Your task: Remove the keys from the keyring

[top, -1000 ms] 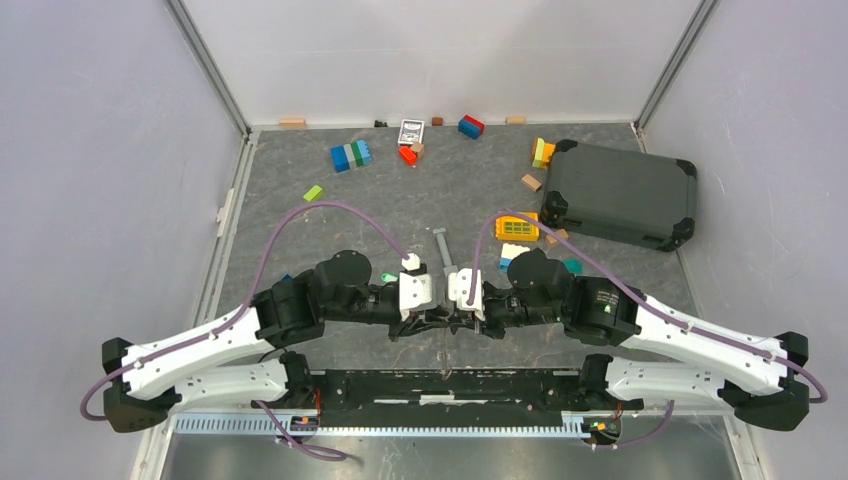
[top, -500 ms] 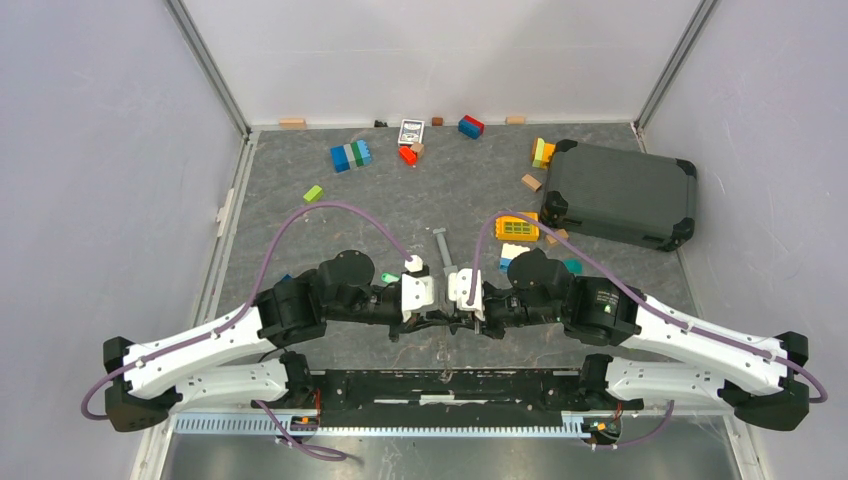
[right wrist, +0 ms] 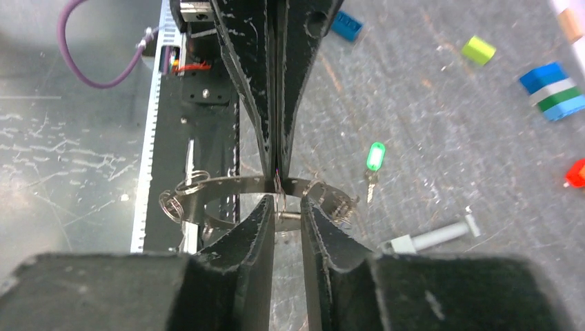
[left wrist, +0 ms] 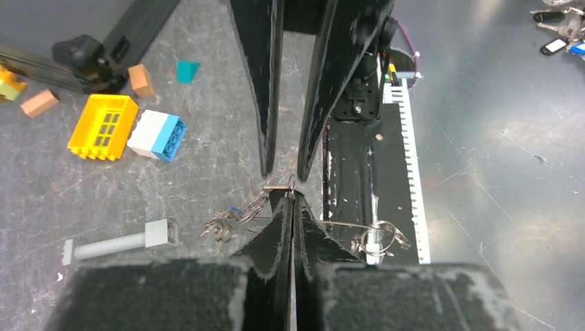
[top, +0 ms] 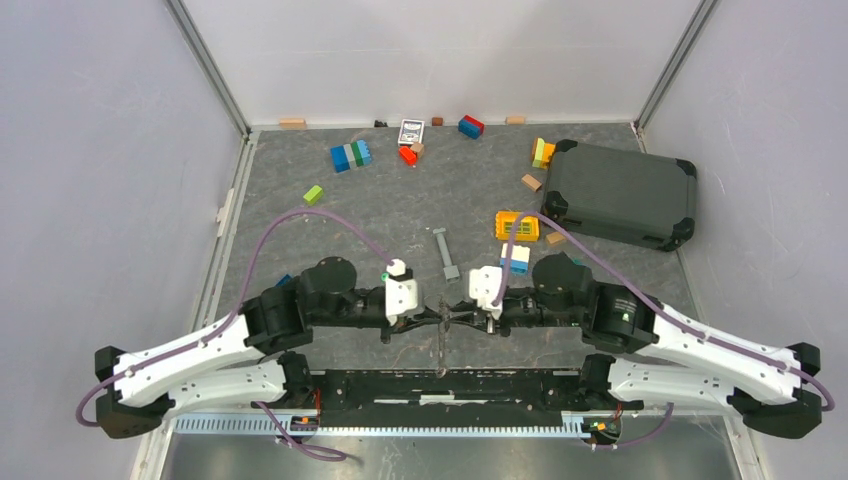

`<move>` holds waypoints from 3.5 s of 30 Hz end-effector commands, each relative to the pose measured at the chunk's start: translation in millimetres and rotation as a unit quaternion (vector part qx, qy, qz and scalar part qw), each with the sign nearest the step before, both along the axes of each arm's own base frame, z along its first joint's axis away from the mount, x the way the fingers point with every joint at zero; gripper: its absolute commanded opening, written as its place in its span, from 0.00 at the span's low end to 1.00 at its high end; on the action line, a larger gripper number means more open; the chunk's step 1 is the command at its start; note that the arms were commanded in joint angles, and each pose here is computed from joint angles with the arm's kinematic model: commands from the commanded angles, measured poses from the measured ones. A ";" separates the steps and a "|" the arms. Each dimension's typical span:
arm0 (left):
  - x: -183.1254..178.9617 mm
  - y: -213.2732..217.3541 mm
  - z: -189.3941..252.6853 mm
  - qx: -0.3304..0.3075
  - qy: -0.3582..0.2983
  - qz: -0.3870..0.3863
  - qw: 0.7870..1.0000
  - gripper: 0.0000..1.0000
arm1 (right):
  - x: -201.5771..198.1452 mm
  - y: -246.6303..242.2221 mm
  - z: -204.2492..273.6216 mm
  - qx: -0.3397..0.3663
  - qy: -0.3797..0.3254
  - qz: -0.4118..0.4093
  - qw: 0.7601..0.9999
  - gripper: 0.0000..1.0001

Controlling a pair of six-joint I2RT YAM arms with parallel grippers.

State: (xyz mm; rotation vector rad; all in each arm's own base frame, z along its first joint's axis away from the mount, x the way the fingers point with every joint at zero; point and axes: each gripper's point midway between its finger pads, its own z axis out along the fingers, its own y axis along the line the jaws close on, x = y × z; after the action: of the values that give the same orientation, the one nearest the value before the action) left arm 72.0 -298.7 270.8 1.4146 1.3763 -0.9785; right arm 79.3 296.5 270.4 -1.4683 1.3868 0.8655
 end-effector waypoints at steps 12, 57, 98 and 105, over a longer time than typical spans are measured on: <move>2.1 12.4 45.5 -0.126 -0.026 0.032 0.991 0.02 | -5.5 2.8 47.5 0.139 -0.028 0.007 0.990 0.26; 1.4 11.0 51.0 -0.140 -0.027 0.029 0.989 0.02 | 2.0 12.0 14.7 0.105 -0.018 -0.004 0.994 0.00; 1.4 14.5 53.9 -0.151 -0.027 0.035 0.988 0.02 | -1.7 17.9 -8.1 0.069 0.004 0.009 0.998 0.00; 1.5 14.8 53.3 -0.150 -0.026 0.035 0.988 0.02 | -1.2 13.3 5.5 0.101 -0.011 0.004 0.995 0.22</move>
State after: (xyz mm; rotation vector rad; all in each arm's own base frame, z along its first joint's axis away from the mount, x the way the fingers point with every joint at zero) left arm 73.8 -283.4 295.3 1.2290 1.2525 -1.0066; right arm 79.9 312.1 259.7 -1.3706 1.3018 0.9438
